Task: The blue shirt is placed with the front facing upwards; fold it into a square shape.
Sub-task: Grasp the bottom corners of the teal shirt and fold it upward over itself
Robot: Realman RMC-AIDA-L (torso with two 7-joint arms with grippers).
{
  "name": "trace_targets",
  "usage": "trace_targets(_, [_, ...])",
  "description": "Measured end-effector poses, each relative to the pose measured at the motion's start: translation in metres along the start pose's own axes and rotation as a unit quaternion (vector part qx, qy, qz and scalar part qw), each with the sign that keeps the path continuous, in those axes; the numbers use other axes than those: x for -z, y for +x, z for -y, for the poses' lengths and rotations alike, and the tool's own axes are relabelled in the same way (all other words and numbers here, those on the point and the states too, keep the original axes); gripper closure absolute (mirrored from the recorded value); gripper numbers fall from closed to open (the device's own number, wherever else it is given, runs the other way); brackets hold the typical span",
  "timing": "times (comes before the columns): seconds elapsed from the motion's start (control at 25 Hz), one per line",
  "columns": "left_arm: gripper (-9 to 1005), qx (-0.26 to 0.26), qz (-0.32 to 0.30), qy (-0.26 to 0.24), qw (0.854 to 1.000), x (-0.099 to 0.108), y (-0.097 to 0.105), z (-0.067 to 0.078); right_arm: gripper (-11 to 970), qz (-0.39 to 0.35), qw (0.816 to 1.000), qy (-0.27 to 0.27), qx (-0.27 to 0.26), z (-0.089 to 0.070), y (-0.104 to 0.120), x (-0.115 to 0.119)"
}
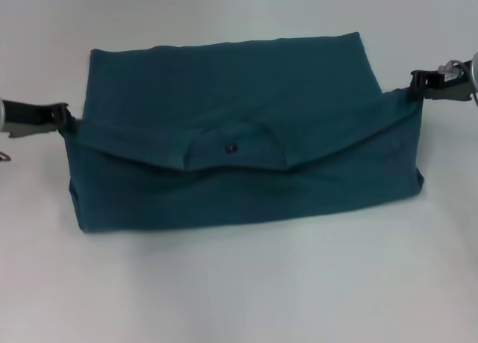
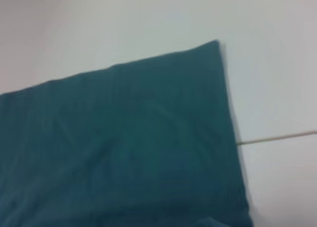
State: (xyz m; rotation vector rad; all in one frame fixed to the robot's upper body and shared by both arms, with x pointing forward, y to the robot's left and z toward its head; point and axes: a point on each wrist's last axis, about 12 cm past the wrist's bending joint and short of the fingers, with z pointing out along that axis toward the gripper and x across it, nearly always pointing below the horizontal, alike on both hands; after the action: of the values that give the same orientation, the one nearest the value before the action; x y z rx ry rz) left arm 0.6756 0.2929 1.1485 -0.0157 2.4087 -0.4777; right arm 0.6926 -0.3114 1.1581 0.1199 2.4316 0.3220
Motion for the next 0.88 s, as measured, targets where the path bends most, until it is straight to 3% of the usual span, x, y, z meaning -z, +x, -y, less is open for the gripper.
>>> trace_targets(0.28, [968,-0.019,0.023,-0.003,1.0,0.001,-0.012,0.005,831,0.012,1.0,0.0,-0.005,0.0,-0.003,0.0])
trace_targets(0.88, [968,-0.04,0.053,-0.024,0.997,-0.013,-0.012,0.011,816,0.04,0.999,0.005,0.003,-0.009,-0.009,-0.005])
